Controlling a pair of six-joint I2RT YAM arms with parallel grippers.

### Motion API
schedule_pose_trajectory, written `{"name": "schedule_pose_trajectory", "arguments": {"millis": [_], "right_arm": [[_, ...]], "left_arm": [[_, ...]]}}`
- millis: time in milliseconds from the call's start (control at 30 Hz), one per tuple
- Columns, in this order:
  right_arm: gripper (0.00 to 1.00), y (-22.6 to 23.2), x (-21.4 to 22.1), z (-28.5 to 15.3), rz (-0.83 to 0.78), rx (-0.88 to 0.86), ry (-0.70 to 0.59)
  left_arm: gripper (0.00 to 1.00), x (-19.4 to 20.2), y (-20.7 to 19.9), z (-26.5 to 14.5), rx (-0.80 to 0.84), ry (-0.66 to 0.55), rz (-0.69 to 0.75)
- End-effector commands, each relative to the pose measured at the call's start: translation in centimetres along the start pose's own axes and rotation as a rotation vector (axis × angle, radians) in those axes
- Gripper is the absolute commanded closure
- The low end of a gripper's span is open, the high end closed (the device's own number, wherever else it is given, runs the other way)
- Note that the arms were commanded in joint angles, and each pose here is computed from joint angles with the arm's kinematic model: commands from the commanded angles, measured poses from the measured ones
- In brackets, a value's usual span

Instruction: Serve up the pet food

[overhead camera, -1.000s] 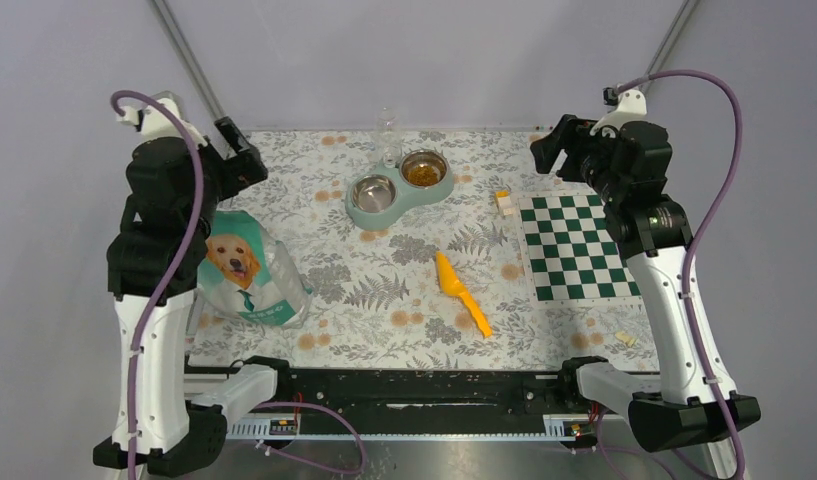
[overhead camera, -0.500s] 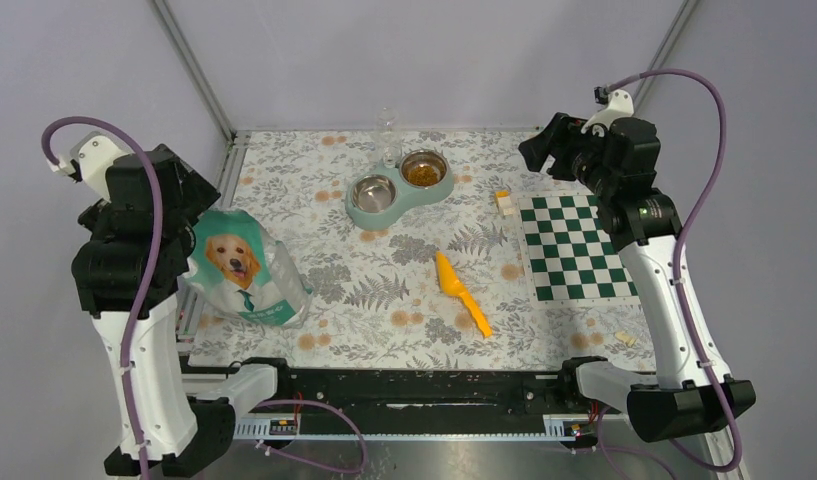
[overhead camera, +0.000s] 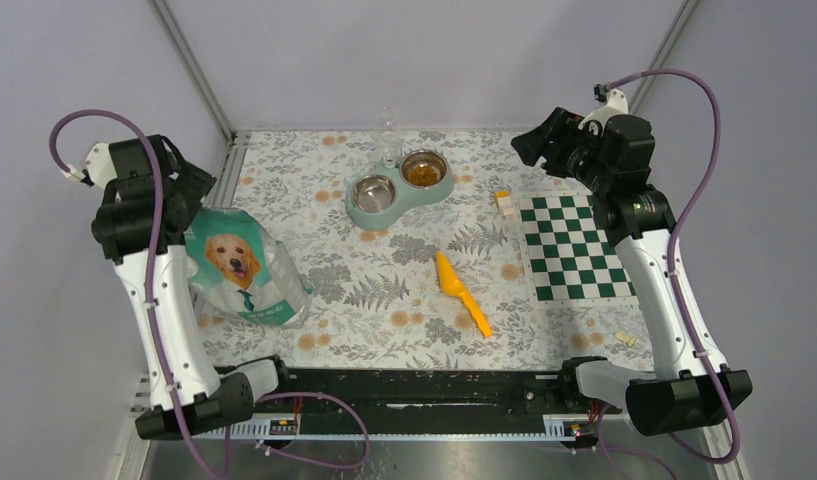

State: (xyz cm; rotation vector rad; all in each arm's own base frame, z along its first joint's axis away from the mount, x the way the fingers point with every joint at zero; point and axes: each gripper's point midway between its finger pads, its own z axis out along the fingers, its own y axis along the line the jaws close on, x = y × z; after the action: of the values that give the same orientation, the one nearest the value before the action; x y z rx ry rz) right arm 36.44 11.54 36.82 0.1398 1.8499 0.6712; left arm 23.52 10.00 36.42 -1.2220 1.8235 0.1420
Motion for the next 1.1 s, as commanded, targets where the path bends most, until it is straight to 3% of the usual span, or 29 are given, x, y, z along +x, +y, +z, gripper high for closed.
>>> {"name": "schedule_pose_trajectory", "arguments": {"millis": [0, 100, 367, 500, 800, 1067], "right_arm": [[0.24, 1.3, -0.5, 0.1, 0.042, -0.068, -0.023], [0.25, 1.0, -0.4, 0.2, 0.037, -0.054, -0.026], [0.25, 0.5, -0.4, 0.6, 0.035, -0.033, -0.027], [0.26, 0.5, -0.5, 0.7, 0.038, -0.036, -0.025], [0.29, 1.0, 0.2, 1.1, 0.057, -0.056, 0.003], [0.31, 1.8, 0.9, 1.3, 0.054, -0.066, 0.018]], "left_arm": [[0.09, 0.1, -2.8, 1.8, 0.112, 0.05, -0.084], [0.25, -0.2, -3.3, 2.4, 0.137, 0.043, -0.092], [0.83, 1.8, -5.8, 3.1, 0.296, 0.113, -0.062], [1.0, 1.7, -7.3, 1.7, 0.39, 0.13, -0.06], [1.0, 2.9, -10.5, -4.3, 0.61, 0.161, -0.032], [1.0, 4.1, -11.2, -8.7, 0.694, 0.184, -0.107]]}}
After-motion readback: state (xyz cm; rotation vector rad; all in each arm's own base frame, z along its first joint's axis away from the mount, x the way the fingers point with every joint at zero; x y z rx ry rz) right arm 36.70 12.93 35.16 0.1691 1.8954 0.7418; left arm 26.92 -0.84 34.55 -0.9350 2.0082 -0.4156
